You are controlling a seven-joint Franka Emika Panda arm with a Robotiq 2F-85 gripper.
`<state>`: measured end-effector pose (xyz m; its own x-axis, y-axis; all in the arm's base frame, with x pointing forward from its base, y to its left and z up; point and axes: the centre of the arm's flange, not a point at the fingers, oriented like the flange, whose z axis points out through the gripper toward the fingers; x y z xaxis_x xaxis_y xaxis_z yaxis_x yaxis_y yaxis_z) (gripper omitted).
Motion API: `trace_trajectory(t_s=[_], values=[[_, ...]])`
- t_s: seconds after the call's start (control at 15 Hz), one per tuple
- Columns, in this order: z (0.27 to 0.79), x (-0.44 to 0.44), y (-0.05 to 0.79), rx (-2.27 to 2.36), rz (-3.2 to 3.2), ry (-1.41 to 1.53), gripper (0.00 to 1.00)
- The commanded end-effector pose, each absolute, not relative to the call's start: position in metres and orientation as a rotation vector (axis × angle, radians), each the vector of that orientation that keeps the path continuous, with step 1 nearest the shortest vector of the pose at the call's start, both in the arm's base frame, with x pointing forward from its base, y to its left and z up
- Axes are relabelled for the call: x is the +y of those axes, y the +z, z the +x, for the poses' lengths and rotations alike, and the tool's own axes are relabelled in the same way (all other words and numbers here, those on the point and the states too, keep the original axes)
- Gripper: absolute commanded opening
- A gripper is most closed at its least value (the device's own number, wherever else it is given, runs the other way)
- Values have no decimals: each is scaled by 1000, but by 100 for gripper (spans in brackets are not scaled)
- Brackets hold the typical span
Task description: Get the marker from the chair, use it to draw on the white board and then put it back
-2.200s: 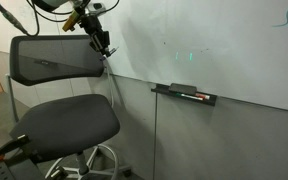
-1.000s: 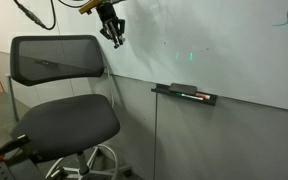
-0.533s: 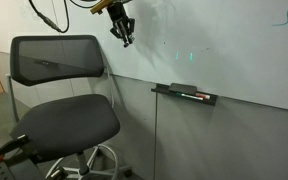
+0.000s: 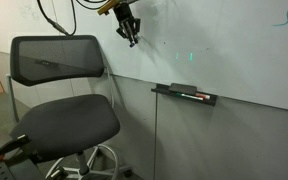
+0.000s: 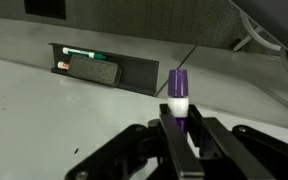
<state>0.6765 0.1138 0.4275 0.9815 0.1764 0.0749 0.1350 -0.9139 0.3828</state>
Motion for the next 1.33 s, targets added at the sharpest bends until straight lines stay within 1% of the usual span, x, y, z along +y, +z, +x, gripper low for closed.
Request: trace_trajectory(t_s=[0.0,0.33,0.93,1.27], values=[[700,109,429,195,2751,136,10],[697,108,414,190,2791,77,10],[657,114,433,-6,2621,-19,9],[671,103,446,-71,2613,40,9]])
